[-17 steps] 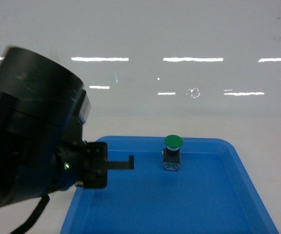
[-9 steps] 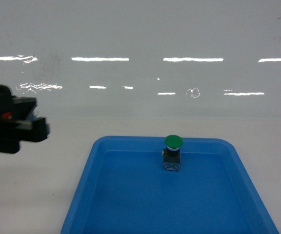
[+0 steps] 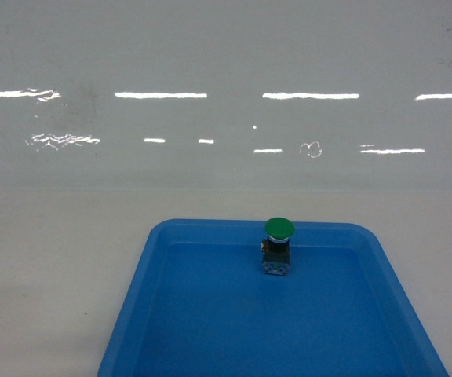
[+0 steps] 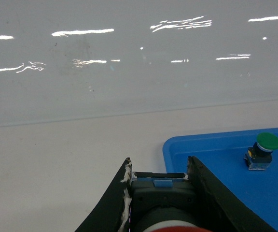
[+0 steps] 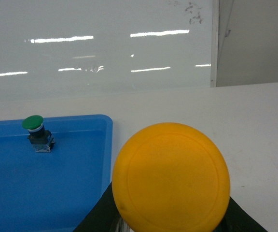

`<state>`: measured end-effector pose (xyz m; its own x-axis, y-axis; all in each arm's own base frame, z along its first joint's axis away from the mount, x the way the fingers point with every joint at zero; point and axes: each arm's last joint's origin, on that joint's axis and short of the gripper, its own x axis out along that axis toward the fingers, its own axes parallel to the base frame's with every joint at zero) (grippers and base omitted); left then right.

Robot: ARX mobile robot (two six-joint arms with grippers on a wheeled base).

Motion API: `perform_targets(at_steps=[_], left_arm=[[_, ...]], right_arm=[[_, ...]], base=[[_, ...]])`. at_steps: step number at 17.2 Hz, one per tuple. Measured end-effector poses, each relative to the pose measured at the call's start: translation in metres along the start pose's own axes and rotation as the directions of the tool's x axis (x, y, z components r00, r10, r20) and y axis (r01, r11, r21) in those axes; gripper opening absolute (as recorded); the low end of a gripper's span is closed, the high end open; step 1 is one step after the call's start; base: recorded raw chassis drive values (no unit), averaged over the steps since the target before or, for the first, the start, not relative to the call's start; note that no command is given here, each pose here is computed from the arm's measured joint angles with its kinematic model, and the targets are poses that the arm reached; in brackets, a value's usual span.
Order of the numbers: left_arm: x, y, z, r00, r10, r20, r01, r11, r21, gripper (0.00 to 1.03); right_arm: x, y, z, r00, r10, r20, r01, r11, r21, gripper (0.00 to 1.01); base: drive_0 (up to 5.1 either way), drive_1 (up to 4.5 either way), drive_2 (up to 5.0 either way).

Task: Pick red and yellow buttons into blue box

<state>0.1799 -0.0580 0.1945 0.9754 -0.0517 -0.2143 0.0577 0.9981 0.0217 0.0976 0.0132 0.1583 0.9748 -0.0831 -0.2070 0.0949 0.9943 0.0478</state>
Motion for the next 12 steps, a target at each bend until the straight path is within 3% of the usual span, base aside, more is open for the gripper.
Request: perform_targets(at_steps=[5, 12], left_arm=[[0.0000, 0.0000, 0.0001, 1.000, 0.000, 0.001, 0.000, 1.0000, -0.001, 0.28], [0.0004, 0.0003, -0.0003, 1.000, 0.003, -0.002, -0.003, 1.0000, 0.000, 0.28]], right_arm=[[0.0000, 0.0000, 0.0000, 1.000, 0.000, 0.000, 0.000, 1.0000, 0.000, 0.25], [0.0000, 0.0000, 0.0000, 1.000, 0.000, 0.000, 0.000, 1.0000, 0.000, 0.25]], base=[[0.0, -0.38, 0.4], [0.4, -4.27, 3.8]])
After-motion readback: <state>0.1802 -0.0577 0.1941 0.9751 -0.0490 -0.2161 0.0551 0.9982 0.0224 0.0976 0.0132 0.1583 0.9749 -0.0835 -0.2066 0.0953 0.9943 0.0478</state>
